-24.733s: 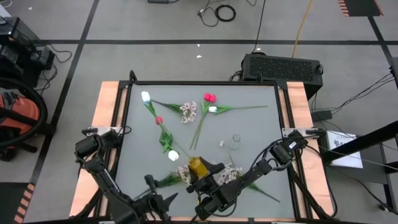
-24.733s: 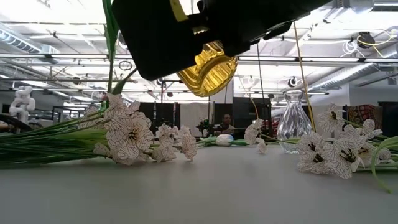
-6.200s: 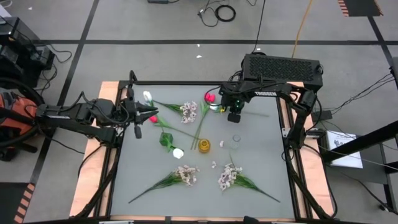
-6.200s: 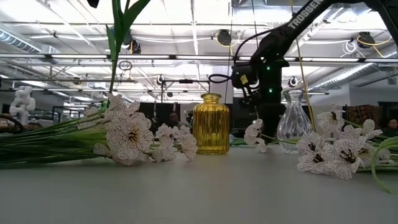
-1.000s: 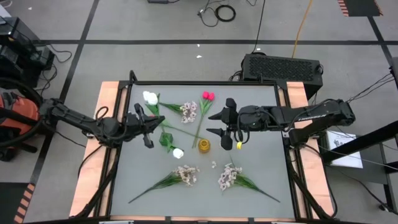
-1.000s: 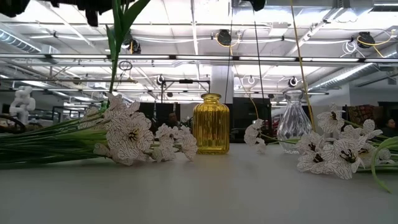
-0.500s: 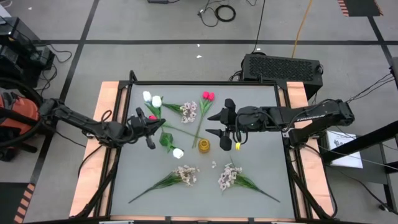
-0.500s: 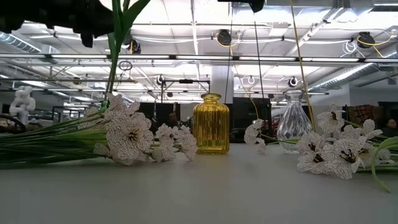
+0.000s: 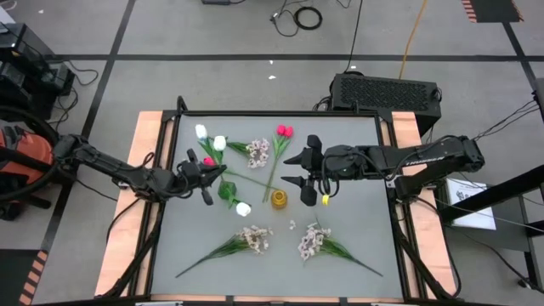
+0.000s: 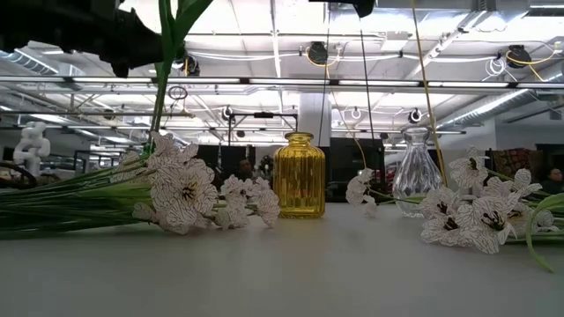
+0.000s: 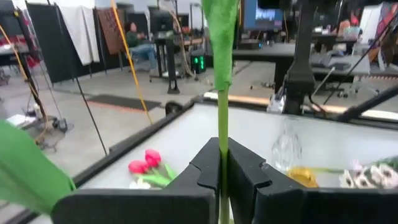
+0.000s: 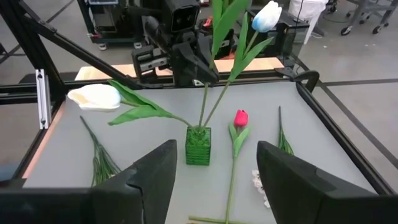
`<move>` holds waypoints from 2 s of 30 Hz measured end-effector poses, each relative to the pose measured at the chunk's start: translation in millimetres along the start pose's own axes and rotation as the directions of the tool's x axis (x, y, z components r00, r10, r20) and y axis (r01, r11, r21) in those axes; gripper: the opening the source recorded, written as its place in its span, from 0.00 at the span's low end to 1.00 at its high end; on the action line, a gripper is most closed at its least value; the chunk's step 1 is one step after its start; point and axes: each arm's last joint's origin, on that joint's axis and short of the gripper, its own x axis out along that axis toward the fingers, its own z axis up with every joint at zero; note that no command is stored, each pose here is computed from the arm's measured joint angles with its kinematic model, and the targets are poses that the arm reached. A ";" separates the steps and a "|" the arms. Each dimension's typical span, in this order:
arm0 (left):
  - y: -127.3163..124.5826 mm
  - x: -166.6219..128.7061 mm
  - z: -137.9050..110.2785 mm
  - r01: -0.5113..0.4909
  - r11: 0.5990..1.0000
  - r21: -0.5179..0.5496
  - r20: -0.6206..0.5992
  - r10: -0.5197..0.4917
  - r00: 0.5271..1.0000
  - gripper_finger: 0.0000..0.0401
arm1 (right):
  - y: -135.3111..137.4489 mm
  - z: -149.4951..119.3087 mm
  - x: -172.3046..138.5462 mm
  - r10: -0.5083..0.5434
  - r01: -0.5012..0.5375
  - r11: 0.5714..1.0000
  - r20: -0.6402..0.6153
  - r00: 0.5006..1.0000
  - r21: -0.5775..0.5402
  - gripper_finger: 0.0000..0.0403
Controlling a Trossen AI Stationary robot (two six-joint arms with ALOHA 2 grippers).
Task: Sort flowers into vase by color
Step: Put the white flower into the green vase, then put the right pink flower into the yellow flower vase
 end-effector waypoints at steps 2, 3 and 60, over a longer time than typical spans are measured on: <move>0.1 0.0 -3.1 -0.001 1.000 -0.018 -0.026 0.001 1.000 0.08 | 0.3 -1.2 1.9 -0.001 0.001 1.000 -0.007 1.000 -0.002 0.53; 0.1 0.0 -4.2 -0.002 1.000 -0.027 -0.036 0.001 0.999 0.11 | 0.6 -2.5 3.7 -0.003 0.002 1.000 -0.015 1.000 -0.003 0.53; -9.0 -41.7 38.7 0.016 0.993 -0.114 -0.392 -0.060 0.918 0.49 | -143.0 -179.1 183.0 -0.480 0.728 0.542 -0.556 0.679 0.420 0.53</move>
